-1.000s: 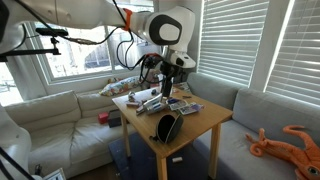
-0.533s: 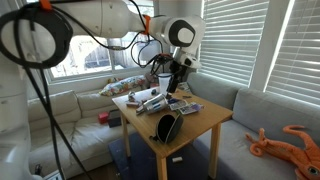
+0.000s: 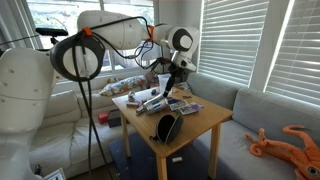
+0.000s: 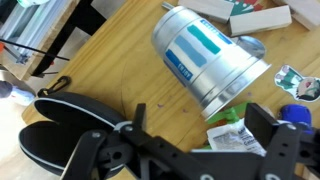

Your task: Put the silver cup next to the plastic cup

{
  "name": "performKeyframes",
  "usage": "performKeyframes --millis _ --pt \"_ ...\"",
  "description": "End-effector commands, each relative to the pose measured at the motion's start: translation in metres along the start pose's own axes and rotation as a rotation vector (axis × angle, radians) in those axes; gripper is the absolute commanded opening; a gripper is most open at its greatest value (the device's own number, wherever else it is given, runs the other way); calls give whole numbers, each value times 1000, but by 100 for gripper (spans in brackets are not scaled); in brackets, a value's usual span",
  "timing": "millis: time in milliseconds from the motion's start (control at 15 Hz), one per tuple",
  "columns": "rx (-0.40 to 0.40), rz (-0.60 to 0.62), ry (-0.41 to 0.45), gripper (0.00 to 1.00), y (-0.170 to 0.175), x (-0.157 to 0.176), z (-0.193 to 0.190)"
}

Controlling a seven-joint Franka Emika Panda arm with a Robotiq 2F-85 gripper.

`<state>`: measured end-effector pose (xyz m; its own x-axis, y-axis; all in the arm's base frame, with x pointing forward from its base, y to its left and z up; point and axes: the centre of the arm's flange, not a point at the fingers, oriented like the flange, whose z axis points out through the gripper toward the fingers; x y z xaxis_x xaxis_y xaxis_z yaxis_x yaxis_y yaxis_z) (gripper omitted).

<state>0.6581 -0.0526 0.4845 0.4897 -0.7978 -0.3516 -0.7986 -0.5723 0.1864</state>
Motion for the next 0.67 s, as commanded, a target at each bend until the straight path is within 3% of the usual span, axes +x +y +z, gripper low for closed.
performKeyframes --millis 0,200,600 --pt "-1 66 -33 100 -23 11 -15" --pt "-3 87 -43 100 -37 15 -13" --pt "-152 84 -95 100 -49 5 7"
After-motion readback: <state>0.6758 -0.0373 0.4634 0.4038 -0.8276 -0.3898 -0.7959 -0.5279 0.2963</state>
